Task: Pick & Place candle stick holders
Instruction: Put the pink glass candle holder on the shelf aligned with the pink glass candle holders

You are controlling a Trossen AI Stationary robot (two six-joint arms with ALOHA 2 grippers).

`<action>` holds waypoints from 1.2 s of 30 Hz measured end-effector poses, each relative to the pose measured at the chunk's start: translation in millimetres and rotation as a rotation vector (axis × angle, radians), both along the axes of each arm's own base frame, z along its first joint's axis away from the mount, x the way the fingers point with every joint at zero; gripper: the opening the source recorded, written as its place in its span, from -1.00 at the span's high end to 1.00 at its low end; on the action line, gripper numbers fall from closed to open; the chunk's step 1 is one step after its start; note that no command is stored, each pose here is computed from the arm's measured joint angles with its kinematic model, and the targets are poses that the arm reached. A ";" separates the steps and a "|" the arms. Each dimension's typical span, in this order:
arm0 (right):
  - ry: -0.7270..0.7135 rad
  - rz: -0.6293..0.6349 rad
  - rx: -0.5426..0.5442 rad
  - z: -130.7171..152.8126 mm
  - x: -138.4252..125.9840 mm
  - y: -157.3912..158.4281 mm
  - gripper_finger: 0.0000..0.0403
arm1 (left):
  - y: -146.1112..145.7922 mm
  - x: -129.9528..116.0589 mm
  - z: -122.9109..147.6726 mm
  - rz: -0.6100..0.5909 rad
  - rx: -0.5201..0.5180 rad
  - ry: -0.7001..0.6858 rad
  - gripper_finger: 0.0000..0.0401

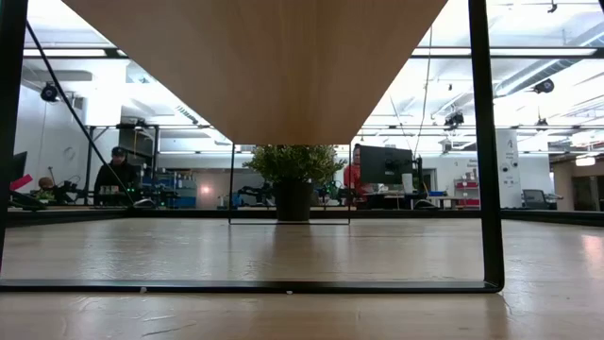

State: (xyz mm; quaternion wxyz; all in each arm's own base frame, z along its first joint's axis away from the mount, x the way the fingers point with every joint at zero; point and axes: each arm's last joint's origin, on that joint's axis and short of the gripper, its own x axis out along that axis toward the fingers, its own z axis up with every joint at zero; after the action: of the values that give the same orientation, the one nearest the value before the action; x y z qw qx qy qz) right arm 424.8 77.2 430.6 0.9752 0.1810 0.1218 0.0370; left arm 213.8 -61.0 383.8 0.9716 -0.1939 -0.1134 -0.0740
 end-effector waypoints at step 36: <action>-0.022 0.061 0.013 2.8 -0.7 1.2 0.48 | 1.7 -7.6 6.6 -0.039 -0.088 -0.035 0.11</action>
State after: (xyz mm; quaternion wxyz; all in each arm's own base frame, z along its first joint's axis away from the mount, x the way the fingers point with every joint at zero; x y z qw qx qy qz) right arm 424.2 78.5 433.3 0.9737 0.1831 0.1165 0.0693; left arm 206.2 -59.3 390.4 0.9585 -0.2371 -0.1298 -0.0911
